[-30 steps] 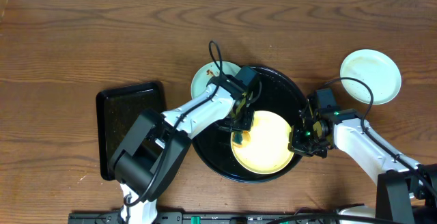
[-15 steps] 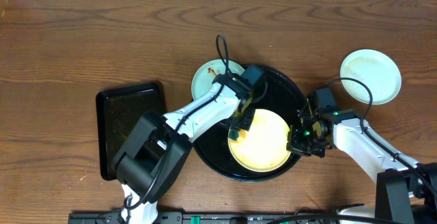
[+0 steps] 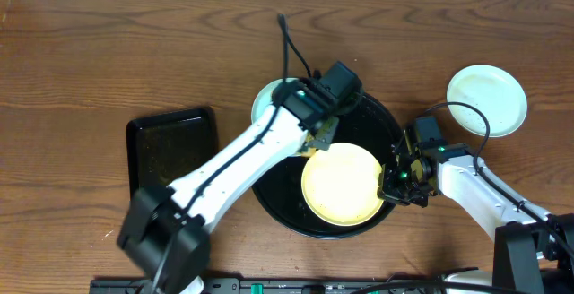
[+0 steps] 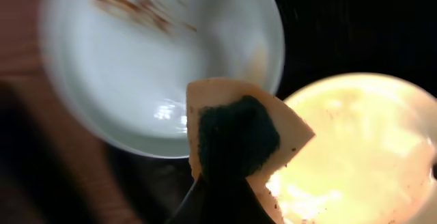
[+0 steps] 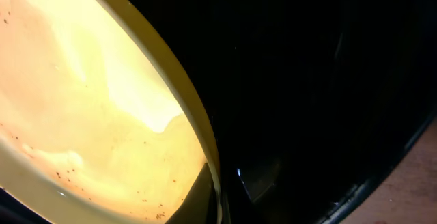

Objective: Clean dirty plates on tray and stack at the side

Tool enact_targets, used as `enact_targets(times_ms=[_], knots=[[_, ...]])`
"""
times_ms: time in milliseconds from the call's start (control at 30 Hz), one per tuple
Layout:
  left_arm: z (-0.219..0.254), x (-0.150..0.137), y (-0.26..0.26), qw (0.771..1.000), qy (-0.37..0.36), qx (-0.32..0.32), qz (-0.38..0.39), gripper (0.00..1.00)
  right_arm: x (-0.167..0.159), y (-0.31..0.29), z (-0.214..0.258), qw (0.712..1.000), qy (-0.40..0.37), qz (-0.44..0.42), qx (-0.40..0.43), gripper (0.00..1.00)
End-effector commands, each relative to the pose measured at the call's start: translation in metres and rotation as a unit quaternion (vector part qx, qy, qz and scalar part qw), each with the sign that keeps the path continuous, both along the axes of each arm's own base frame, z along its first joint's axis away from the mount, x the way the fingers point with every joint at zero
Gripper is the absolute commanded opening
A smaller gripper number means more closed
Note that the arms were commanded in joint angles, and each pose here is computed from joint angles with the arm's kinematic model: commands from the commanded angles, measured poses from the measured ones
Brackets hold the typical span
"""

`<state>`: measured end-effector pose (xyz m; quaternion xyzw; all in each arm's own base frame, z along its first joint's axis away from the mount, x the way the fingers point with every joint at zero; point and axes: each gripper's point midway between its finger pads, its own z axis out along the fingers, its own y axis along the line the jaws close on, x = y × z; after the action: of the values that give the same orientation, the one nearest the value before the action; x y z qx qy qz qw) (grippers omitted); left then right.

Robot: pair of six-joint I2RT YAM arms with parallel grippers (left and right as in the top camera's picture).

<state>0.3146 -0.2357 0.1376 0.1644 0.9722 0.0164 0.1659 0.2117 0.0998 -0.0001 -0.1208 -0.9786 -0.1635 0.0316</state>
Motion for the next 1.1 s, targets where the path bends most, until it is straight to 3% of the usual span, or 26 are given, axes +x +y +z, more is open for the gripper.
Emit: enact_targets(times_ms=[0, 367, 700, 1067], knots=[[0.032, 0.017, 0.028, 0.997, -0.059, 0.027, 0.031, 0.07, 0.016, -0.014, 0.002, 0.999, -0.020, -0.004, -0.042, 0.02], [0.030, 0.024, 0.093, 0.992, -0.020, 0.050, 0.118, 0.07, 0.088, -0.010, 0.089, 0.987, -0.153, 0.019, -0.050, 0.02], [0.022, 0.030, 0.126, 0.982, 0.037, -0.014, 0.183, 0.07, 0.093, -0.047, 0.131, 0.970, -0.172, 0.027, -0.170, 0.02], [0.020, 0.027, 0.147, 0.975, 0.058, -0.018, 0.214, 0.08, 0.112, -0.072, 0.241, 0.885, -0.308, 0.059, -0.343, 0.01]])
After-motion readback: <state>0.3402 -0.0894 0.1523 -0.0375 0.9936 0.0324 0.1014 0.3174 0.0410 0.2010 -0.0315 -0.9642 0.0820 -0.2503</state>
